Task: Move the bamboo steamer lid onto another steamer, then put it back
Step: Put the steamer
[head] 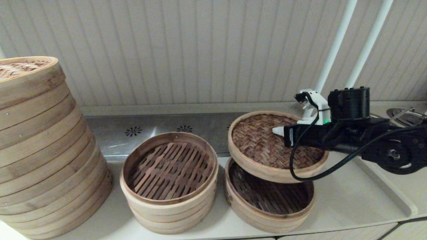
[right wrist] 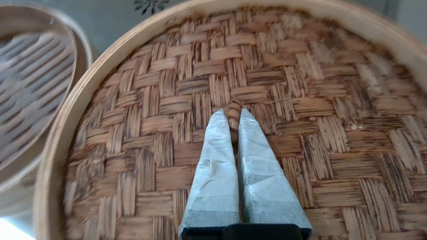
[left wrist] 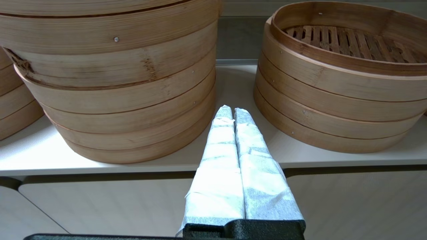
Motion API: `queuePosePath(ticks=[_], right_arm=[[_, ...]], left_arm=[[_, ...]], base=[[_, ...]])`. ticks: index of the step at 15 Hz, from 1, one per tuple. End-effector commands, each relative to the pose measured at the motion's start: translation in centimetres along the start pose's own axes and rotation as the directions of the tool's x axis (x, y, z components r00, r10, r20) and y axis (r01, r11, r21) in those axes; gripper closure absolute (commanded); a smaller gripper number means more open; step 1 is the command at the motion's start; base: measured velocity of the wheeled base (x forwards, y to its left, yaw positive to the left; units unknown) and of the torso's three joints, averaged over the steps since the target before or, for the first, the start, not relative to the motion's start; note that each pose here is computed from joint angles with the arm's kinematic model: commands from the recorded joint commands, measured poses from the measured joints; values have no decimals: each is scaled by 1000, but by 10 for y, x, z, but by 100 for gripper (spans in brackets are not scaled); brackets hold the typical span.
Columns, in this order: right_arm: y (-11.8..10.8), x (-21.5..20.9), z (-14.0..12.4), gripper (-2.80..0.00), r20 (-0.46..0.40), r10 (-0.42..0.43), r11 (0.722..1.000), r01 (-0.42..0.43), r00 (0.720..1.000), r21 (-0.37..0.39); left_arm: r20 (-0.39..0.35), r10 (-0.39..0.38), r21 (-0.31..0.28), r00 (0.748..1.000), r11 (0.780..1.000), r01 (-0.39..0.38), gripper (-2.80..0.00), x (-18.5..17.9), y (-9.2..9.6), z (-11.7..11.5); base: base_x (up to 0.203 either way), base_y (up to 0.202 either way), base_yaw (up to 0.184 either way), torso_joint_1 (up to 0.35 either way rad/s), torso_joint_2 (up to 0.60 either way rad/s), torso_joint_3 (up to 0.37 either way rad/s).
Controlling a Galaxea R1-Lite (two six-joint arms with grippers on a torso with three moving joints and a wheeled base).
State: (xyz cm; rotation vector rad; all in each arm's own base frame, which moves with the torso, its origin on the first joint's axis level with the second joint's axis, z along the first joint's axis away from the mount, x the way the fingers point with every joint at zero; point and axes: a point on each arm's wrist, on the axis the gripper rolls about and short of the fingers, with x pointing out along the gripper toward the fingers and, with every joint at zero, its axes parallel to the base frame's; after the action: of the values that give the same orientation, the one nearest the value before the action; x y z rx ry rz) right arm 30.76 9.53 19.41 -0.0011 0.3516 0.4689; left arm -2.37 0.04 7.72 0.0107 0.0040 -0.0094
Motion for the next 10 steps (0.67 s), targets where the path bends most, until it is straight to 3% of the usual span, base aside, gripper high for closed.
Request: queuePosePath(ticks=[1, 10], right_arm=[[0, 2, -12, 0, -24, 11, 1000, -11, 1000, 6], [-2, 16, -46, 0, -62, 33, 999, -32, 997, 18]], left_arm=[[-2, 0, 0, 1000, 1000, 0, 0, 0, 0, 0], [-1, 0, 0, 1000, 1000, 0, 0, 0, 0, 0]], base=[[0, 0, 0, 0, 0, 0], [0, 0, 0, 0, 0, 0]])
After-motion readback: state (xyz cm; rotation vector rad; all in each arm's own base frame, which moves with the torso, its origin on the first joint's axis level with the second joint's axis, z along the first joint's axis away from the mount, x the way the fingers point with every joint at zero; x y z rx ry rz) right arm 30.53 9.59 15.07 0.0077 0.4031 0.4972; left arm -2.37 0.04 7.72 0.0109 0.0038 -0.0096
